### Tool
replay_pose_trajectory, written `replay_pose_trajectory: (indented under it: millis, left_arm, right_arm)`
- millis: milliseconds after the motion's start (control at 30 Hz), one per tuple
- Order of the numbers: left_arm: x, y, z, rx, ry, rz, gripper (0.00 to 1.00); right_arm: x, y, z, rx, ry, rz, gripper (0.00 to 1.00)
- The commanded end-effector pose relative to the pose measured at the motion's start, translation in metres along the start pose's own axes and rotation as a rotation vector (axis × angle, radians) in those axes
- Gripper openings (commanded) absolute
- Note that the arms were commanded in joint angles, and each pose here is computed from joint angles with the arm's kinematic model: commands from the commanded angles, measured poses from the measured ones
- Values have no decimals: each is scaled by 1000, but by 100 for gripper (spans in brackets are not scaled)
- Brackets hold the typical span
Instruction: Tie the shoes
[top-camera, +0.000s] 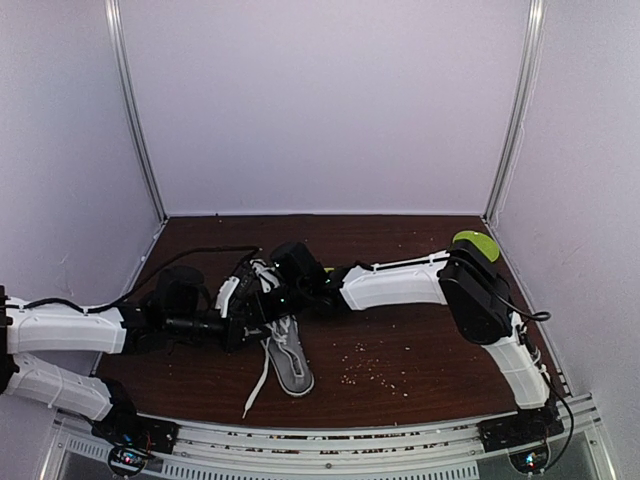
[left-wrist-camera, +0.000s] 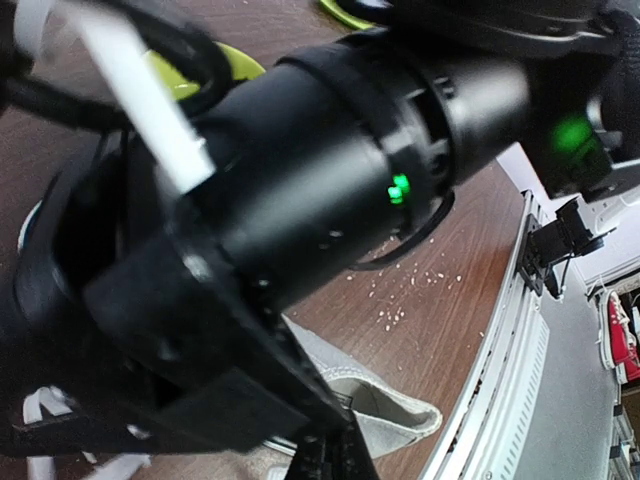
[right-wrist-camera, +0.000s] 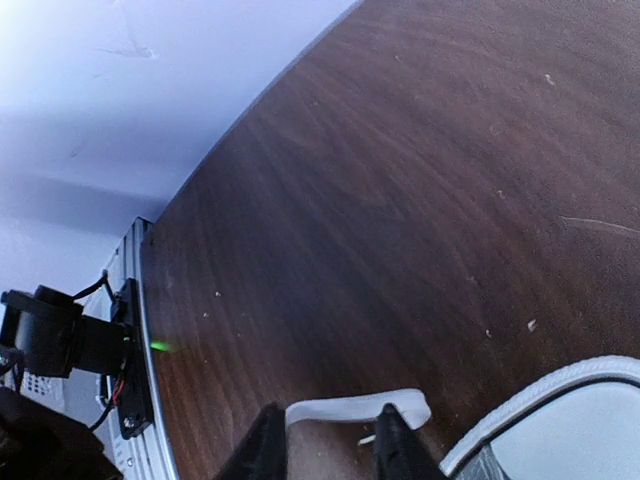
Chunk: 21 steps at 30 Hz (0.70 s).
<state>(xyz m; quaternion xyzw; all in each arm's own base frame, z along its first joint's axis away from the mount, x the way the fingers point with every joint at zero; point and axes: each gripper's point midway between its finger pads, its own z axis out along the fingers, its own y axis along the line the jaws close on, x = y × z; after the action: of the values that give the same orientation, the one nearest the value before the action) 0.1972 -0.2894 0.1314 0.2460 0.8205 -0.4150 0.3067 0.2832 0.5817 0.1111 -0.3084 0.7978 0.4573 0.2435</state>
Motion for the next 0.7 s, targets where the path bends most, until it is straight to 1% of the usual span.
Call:
replay_pose_trajectory:
  millis: [0, 67, 200, 367, 433, 533, 667]
  left_arm:
    - [-8, -10, 1, 52, -35, 38, 0]
    - [-9, -12, 1, 62, -38, 42, 0]
    - [-9, -13, 1, 65, -38, 41, 0]
    - [-18, -6, -2, 7, -59, 18, 0]
    - [-22, -1, -3, -29, -78, -4, 0]
    - [-28, 3, 0, -49, -97, -43, 0]
    - [-32, 3, 8, -40, -85, -77, 0]
  right_arm:
    - [-4, -20, -1, 59, 12, 8, 41]
    - [-4, -23, 3, 52, 23, 10, 47]
    - [-2, -27, 4, 54, 29, 19, 56]
    - [-14, -19, -10, 50, 3, 22, 66]
    - [-21, -18, -26, 55, -16, 26, 70]
    - [-40, -14, -60, 62, -88, 17, 75]
    - [-47, -18, -106, 121, -149, -7, 77]
